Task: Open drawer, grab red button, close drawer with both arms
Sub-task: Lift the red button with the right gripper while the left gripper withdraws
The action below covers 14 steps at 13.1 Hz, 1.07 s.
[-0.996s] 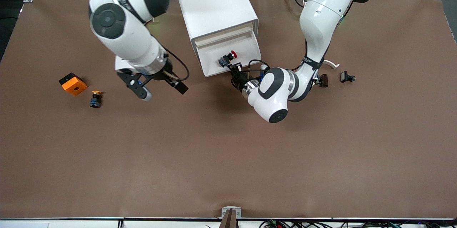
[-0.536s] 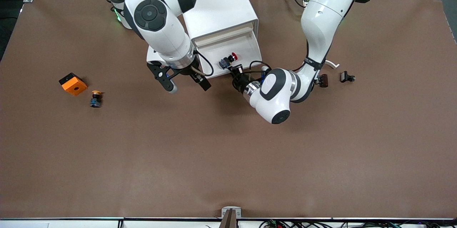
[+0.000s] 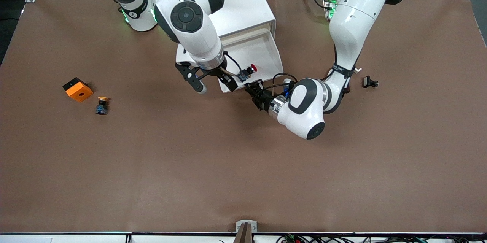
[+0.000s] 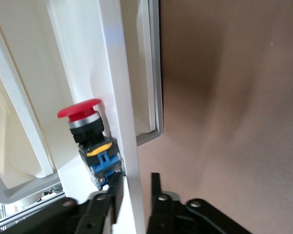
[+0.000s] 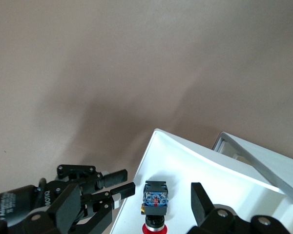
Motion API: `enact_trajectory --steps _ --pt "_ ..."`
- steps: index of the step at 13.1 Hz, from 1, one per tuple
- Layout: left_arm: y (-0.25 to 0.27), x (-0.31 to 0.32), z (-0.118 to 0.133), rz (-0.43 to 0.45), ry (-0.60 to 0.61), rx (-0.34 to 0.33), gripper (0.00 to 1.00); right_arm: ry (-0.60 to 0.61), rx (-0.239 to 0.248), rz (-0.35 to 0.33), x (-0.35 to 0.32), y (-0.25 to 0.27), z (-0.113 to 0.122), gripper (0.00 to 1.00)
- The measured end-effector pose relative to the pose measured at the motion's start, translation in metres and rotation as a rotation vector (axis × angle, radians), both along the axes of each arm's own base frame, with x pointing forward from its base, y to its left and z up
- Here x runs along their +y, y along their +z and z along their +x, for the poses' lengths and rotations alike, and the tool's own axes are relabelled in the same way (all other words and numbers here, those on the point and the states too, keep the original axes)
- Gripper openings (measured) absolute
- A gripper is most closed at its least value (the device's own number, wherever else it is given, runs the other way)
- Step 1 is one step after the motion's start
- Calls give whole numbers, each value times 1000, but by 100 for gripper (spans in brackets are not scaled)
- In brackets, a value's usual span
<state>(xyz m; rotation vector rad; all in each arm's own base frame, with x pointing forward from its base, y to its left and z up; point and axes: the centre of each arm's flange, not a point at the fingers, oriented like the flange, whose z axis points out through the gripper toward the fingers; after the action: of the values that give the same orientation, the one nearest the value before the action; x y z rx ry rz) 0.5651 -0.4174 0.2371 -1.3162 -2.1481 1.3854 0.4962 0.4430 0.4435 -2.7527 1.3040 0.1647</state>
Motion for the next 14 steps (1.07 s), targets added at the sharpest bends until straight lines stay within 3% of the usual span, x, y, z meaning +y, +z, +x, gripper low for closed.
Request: enact_trajectory --steps 6,10,14 --pt "47 8 28 -25 25 -97 100 16 10 -21 17 -25 -22 100" --pt "95 39 52 47 -34 -236 100 35 2 -27 23 -46 -35 100" --pt "161 85 71 68 -186 -495 100 78 -8 -19 47 -48 -60 100"
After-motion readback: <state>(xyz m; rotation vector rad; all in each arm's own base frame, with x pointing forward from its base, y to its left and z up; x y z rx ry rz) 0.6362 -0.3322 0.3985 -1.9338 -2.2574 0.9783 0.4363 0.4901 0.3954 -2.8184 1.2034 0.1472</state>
